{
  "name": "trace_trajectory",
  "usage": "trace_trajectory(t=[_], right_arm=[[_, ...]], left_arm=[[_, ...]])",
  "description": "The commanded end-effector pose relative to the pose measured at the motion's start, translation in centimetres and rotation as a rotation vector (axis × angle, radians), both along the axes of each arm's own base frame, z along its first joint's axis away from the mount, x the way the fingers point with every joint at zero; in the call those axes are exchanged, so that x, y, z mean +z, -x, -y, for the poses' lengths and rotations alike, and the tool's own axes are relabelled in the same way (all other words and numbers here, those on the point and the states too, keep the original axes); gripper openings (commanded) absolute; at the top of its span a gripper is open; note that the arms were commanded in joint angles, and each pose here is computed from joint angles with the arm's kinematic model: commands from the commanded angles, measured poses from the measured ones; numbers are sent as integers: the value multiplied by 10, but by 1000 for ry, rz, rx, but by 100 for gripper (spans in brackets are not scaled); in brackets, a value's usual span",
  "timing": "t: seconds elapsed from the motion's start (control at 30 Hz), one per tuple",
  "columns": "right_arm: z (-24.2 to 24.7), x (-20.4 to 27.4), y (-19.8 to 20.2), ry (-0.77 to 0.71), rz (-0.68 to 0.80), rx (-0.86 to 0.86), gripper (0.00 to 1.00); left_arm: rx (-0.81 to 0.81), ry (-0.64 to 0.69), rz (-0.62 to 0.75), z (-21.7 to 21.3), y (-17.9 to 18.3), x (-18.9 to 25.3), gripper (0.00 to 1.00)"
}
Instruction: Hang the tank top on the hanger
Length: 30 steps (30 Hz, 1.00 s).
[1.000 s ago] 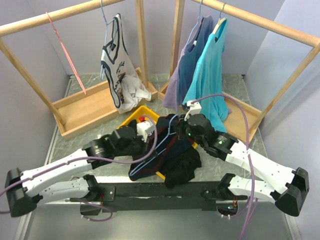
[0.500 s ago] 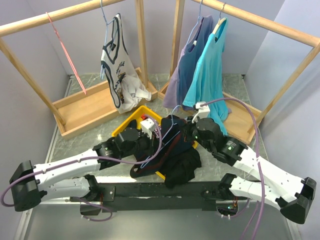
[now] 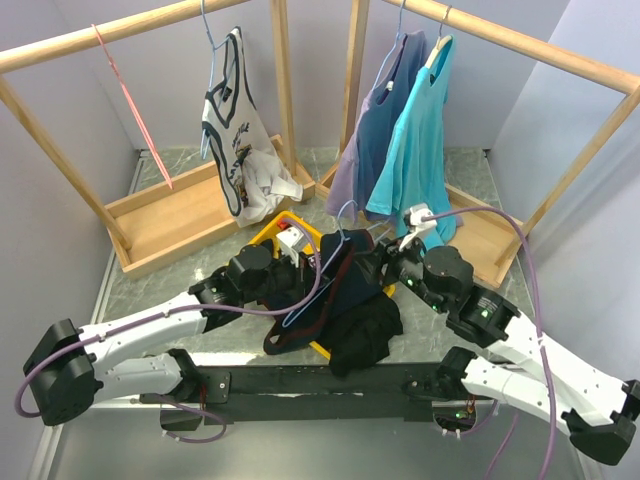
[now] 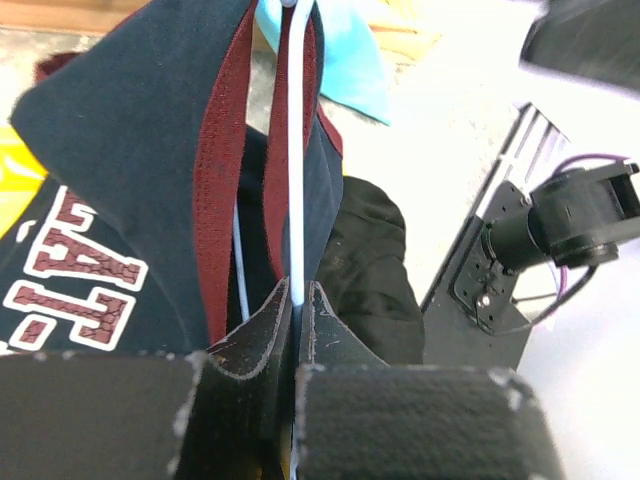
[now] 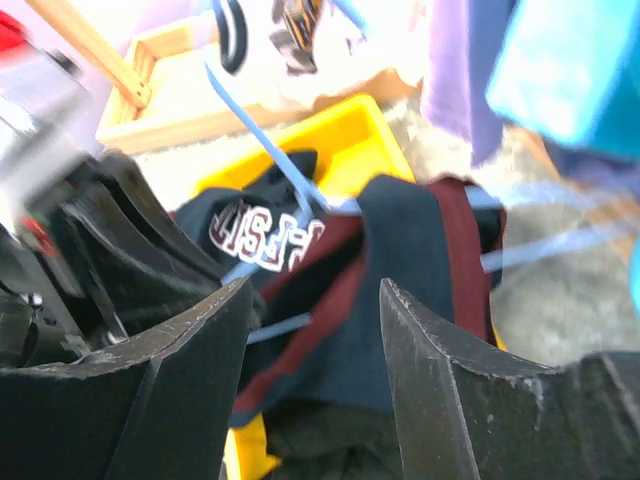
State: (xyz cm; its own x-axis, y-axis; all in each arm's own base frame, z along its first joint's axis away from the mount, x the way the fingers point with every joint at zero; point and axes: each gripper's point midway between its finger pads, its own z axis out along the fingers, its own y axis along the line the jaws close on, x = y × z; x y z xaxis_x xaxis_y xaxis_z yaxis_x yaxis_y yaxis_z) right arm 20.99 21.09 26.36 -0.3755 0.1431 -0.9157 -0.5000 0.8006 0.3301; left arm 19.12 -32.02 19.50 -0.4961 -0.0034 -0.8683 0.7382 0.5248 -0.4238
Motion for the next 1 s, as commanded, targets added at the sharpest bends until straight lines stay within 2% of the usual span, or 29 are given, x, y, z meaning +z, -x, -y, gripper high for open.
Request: trace_trajectory(t=[0.0,0.33,0.57,0.6,0.8,0.9,0.97], right_arm=[[-29,43,-17,4,147,70,62],[-46,33,-48,98,163,17,61],[-38,21,-53,131,191,-68,38],[-38,18,-51,143,193,-63,29],[-38,8,-54,182,221,-122,0],[-33,4,-54,216,239,-172,0],[-32,3,-51,232,253,-196,0]], left_arm=[[-64,76,31,12,5,21,1],[-108,62,9,13,12,17,1],[-129,67,-16,16,16,19,1],[-136,63,-23,18,17,17,1],[-134,62,-36,20,16,18,1],[-114,56,-44,19,13,18,3],[-99,54,-53,18,12,19,12]])
